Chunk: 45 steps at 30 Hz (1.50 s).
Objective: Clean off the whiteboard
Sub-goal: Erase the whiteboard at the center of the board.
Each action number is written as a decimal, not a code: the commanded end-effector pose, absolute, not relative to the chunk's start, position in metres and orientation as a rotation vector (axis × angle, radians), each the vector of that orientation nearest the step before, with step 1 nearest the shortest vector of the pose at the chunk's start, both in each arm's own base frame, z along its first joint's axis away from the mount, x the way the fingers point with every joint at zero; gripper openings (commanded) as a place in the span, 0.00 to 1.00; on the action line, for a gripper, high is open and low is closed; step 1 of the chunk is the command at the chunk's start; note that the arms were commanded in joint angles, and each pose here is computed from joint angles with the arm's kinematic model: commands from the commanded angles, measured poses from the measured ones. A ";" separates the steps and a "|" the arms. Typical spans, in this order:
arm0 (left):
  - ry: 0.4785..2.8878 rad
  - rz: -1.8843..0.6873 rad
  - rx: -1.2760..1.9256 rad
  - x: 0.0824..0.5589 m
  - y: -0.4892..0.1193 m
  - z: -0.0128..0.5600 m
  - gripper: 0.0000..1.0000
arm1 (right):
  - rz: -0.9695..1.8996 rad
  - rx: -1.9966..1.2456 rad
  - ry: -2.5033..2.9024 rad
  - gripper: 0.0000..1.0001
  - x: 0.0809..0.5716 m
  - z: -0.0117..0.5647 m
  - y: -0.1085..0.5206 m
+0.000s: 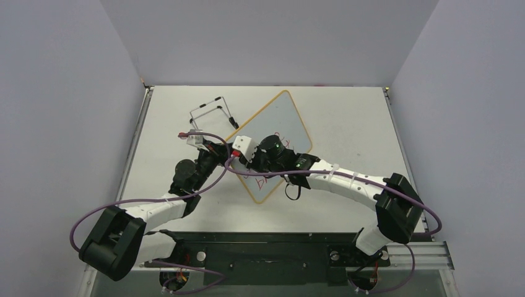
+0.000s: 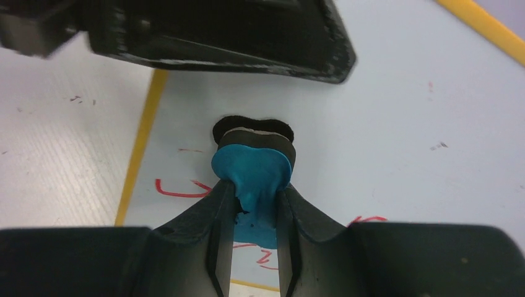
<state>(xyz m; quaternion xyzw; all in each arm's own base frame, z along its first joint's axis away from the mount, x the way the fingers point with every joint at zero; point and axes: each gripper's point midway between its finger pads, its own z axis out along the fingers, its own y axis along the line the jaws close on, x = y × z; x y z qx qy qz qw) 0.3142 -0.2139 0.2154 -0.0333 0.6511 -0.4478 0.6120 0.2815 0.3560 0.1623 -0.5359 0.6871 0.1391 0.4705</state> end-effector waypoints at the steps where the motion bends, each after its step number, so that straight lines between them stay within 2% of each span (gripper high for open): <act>1: 1.463 -1.097 0.003 0.307 -0.230 0.237 0.00 | 0.444 -1.453 1.561 0.00 0.254 0.178 0.385; 5: 1.466 -1.097 0.001 0.306 -0.229 0.237 0.00 | 0.456 -1.461 1.552 0.00 0.252 0.181 0.387; 12: 1.468 -1.102 0.000 0.305 -0.230 0.236 0.00 | 0.320 -1.150 1.641 0.00 0.304 0.202 0.359; 15: 1.466 -1.105 0.001 0.305 -0.230 0.237 0.00 | 0.390 -1.280 1.599 0.00 0.293 0.196 0.362; 19: 1.460 -1.113 0.003 0.305 -0.231 0.239 0.00 | 0.430 -1.691 1.552 0.00 0.248 0.144 0.359; 23: 1.461 -1.117 0.000 0.304 -0.231 0.241 0.00 | 0.414 -1.874 1.489 0.00 0.230 0.119 0.353; 26: 1.462 -1.118 -0.001 0.303 -0.230 0.241 0.00 | 0.419 -1.904 1.451 0.00 0.225 0.120 0.349; 32: 1.467 -1.126 -0.008 0.302 -0.230 0.239 0.00 | 0.272 -1.571 1.542 0.00 0.276 0.145 0.335; 39: 1.482 -1.144 -0.012 0.304 -0.234 0.243 0.00 | 0.308 -1.911 1.436 0.00 0.227 0.108 0.343; 45: 1.492 -1.133 -0.013 0.302 -0.232 0.243 0.00 | 0.326 -1.904 1.408 0.00 0.224 0.120 0.347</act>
